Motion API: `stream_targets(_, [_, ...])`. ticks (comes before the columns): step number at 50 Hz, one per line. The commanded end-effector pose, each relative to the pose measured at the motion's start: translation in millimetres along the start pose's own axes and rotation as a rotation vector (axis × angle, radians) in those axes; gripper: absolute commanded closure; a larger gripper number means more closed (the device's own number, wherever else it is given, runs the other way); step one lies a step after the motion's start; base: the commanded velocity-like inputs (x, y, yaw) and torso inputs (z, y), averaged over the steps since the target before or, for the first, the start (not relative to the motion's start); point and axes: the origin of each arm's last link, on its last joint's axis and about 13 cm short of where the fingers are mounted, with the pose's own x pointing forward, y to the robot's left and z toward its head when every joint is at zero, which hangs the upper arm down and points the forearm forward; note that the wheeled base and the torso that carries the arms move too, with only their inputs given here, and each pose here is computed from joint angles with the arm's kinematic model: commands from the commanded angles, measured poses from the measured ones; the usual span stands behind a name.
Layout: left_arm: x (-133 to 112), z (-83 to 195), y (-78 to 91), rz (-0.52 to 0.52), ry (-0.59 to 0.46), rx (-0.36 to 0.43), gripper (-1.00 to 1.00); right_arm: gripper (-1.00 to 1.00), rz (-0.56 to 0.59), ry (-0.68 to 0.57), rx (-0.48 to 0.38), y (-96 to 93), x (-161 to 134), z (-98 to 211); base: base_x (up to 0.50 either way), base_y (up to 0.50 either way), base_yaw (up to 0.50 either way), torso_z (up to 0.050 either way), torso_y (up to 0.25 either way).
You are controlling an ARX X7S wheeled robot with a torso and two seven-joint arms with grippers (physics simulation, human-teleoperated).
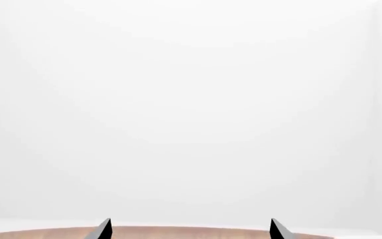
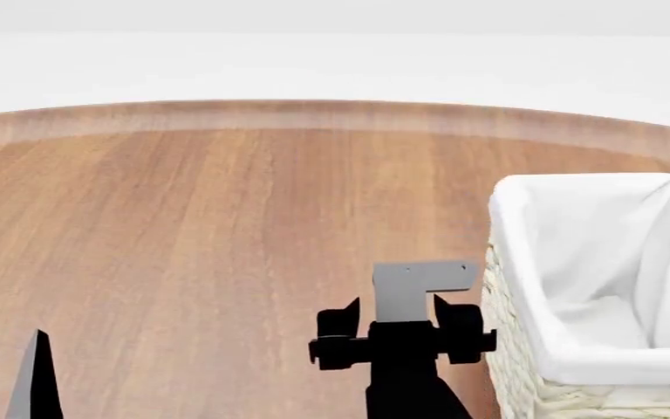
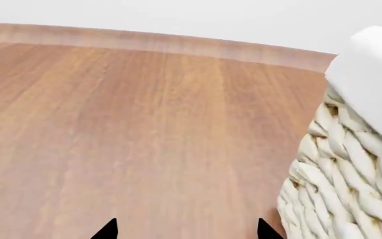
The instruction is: Pick up the cream cheese box, and put it in the basket.
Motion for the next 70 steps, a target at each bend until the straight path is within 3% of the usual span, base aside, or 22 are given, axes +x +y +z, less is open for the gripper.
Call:
stream_targets(1, [-0.2,-0.2,0.1,-0.003,-0.003,0.0,-1.0,-1.0,0.001,0.02,-0.006,0.4,-2.5,-10.1,0.0,0.0,0.0,0.0,0.0])
stream_targets(16, [-1.0,-0.4,-0.2,-0.005,-0.005,0.005,-1.0,-1.0,-0.001,0.028,-0.003,-0.5,-3.2,-13.6,0.0,0.0,0.0,0.0,0.0])
stream_targets(48, [-1.1,-0.7,-0.2,-0.003,-0.007,0.005,-1.0,-1.0,-0.012,0.065,-0.009,-4.4,-6.7,-27.8,0.0,0.0,0.0,0.0,-0.145])
stream_targets(60, [-0.5,-0.7,-0.3,0.003,-0.005,-0.007,-1.0,-1.0,-0.013,0.086,-0.013,-5.8,-8.6,-34.6,0.0,0.0,0.0,0.0,-0.005])
stream_targets(61, [-0.5,-0.7,-0.3,0.005,-0.007,-0.007,-1.0,1.0,-0.014,0.087,-0.014,-6.1,-8.7,-34.9,0.0,0.0,0.0,0.0,0.0])
stream_targets(70, [-0.3,-1.5,-0.5,0.005,-0.002,-0.012,-1.0,1.0,-0.015,0.08,-0.012,-7.3,-8.0,-33.6,0.0,0.0,0.0,0.0,0.0])
